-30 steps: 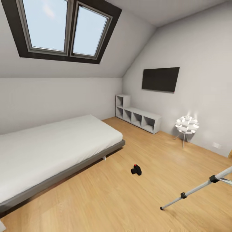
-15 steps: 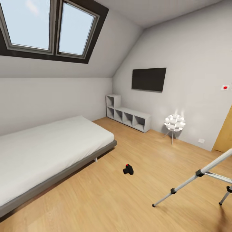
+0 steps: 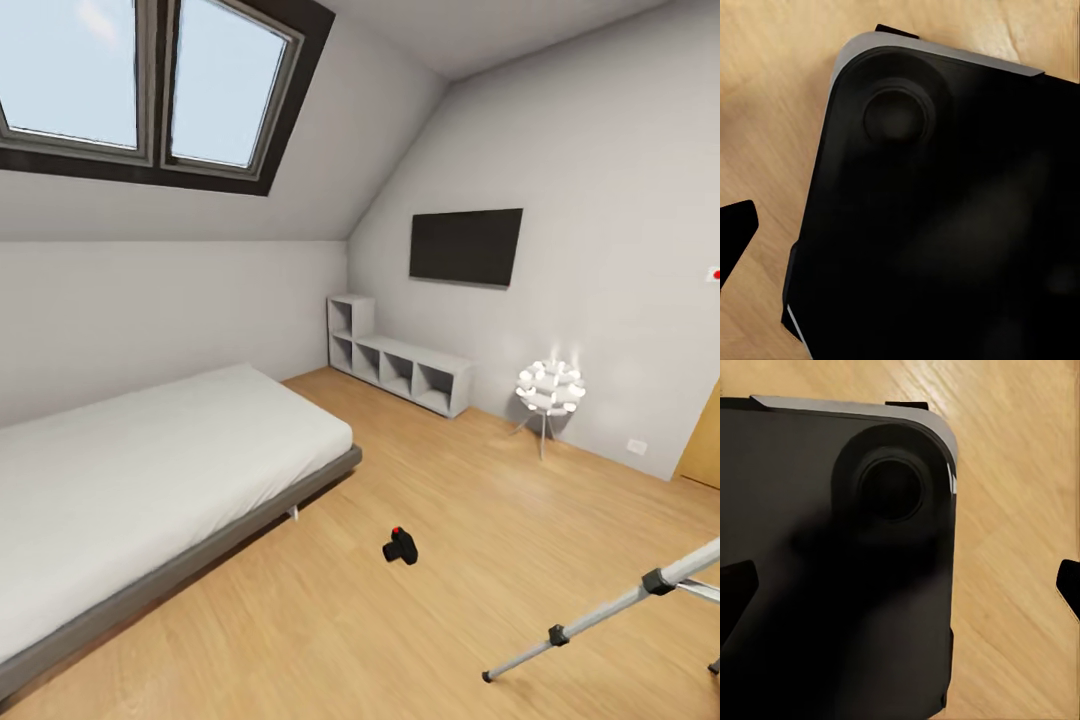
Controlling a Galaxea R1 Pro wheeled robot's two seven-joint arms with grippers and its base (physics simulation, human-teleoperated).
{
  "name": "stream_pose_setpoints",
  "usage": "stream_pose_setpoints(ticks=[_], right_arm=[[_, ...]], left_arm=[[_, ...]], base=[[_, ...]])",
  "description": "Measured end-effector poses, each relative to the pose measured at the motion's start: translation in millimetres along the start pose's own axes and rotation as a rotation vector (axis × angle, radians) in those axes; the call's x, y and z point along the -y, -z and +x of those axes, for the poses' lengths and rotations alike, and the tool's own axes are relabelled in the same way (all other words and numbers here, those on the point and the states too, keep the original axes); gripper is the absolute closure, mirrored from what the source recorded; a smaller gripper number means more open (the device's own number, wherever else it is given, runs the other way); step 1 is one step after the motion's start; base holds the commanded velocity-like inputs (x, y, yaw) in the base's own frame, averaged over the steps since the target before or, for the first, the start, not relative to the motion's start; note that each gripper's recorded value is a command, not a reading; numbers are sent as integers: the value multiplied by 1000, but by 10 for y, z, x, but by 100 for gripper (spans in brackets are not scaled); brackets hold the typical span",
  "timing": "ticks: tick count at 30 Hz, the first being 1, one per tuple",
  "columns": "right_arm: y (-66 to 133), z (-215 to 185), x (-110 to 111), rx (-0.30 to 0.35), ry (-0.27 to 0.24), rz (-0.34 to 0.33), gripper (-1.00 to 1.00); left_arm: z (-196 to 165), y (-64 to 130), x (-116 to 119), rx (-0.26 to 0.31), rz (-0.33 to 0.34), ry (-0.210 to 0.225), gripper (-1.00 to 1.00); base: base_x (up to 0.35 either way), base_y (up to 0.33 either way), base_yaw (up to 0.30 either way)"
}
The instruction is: Attach the digital camera to the camera tripod in the bedroom.
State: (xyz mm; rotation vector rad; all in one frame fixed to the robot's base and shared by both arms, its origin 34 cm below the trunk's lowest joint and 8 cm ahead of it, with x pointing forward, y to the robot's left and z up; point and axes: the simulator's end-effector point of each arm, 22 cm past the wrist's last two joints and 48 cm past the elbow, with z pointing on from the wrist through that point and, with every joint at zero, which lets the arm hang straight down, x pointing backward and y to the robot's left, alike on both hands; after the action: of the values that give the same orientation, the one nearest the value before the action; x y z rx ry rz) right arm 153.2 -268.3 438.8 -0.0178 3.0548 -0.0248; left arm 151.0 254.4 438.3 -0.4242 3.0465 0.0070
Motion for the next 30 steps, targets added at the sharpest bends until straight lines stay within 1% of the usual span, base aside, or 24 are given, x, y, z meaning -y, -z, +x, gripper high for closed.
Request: stream_pose_setpoints(ticks=[25, 30], right_arm=[[0, -3, 5, 2, 0, 2, -100], [-1, -5, 6, 2, 0, 2, -100]], left_arm=[[-2, 0, 9, 2, 1, 1, -100], [-3, -1, 9, 2, 1, 2, -100]], base=[[316, 0, 0], [185, 0, 0]])
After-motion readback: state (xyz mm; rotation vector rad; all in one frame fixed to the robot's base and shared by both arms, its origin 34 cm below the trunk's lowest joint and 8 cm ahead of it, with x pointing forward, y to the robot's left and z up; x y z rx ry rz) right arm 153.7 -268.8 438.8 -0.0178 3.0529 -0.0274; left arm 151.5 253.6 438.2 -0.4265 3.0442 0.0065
